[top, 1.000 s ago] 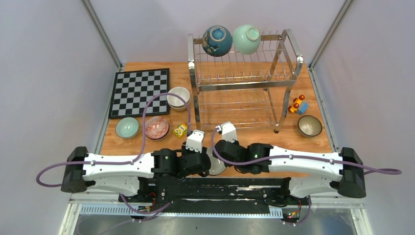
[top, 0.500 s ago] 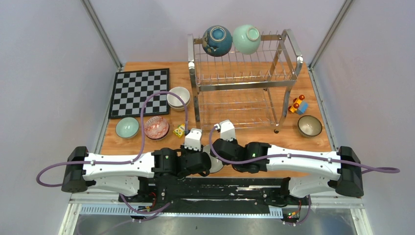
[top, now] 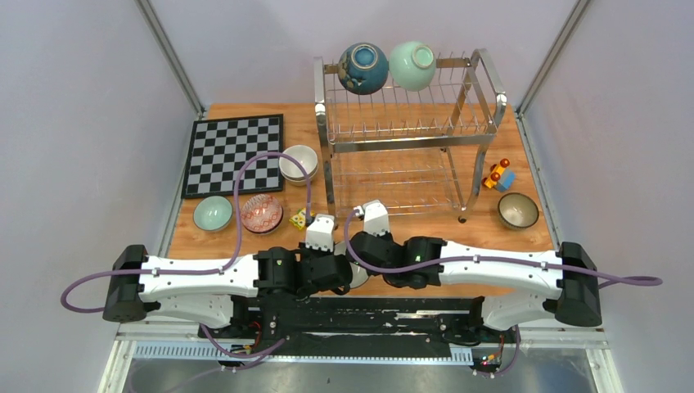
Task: Unload the bowls from the dish rack
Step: Place the bowl at the center of the board.
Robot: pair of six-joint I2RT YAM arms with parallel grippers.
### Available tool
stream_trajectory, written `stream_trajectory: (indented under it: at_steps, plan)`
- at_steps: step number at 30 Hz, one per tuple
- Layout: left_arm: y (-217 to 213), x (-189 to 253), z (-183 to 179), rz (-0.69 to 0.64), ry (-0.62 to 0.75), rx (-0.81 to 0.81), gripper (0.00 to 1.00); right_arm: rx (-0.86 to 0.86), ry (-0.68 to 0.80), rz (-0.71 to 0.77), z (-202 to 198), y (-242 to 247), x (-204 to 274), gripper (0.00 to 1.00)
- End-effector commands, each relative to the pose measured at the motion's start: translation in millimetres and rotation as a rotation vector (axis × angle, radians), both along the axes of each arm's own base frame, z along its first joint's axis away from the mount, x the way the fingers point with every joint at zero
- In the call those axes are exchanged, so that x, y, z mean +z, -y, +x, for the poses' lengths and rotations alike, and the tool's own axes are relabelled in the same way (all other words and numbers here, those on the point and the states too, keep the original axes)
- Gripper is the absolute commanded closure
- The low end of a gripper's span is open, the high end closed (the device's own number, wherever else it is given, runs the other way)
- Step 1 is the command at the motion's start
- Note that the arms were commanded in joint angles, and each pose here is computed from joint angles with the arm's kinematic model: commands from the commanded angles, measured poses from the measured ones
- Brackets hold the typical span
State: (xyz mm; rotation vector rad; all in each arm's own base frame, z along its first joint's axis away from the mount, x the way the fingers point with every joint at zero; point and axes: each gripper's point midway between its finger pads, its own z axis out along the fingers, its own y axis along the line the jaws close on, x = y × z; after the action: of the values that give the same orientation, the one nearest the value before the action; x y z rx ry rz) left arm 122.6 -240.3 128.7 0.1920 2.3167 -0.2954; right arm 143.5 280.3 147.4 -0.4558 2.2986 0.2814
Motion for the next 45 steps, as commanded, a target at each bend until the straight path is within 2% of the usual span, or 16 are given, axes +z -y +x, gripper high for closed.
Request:
stream_trajectory:
  at_steps: [1, 3, 12, 14, 15, 19, 20, 24, 27, 32, 37, 42, 45]
  plan:
    - [-7, -1, 1, -0.006, 0.019, 0.024, 0.87, -0.019, 0.021, 0.068, 1, -15, 18, 1.00]
    - [-9, -1, 1, -0.010, 0.019, 0.027, 0.99, -0.019, 0.020, 0.067, 1, -16, 18, 1.00]
    - [-6, 1, 2, -0.032, 0.029, 0.023, 1.00, 0.022, 0.017, 0.054, -1, -17, 15, 1.00]
    - [-5, 1, 3, -0.042, 0.032, 0.024, 1.00, 0.074, 0.011, 0.051, -5, -22, 15, 0.96]
    - [-4, 2, 3, -0.055, 0.035, 0.023, 1.00, 0.120, 0.007, 0.055, -8, -27, 16, 0.89]
    - [-11, 2, 5, -0.104, 0.050, 0.044, 1.00, 0.230, 0.004, 0.080, -17, -34, 21, 0.44]
    - [-14, 3, 6, -0.111, 0.057, 0.052, 1.00, 0.247, 0.007, 0.091, -19, -35, 22, 0.37]
    - [-26, 6, 9, -0.137, 0.075, 0.079, 1.00, 0.278, 0.037, 0.121, -19, -34, 34, 0.17]
    - [-37, 4, 13, -0.119, 0.096, 0.100, 1.00, 0.301, 0.069, 0.121, -19, -27, 42, 0.09]
    - [-60, -2, 27, -0.079, 0.114, 0.148, 1.00, 0.338, 0.183, 0.116, -14, 3, 60, 0.07]
    - [-77, -8, 42, -0.094, 0.091, 0.200, 1.00, 0.326, 0.263, 0.140, -13, 39, 64, 0.07]
    - [-95, -33, 49, -0.078, 0.027, 0.270, 1.00, 0.267, 0.306, 0.192, -10, 62, 61, 0.09]
    - [-99, -48, 46, -0.120, -0.022, 0.301, 1.00, 0.259, 0.314, 0.212, -10, 66, 53, 0.10]
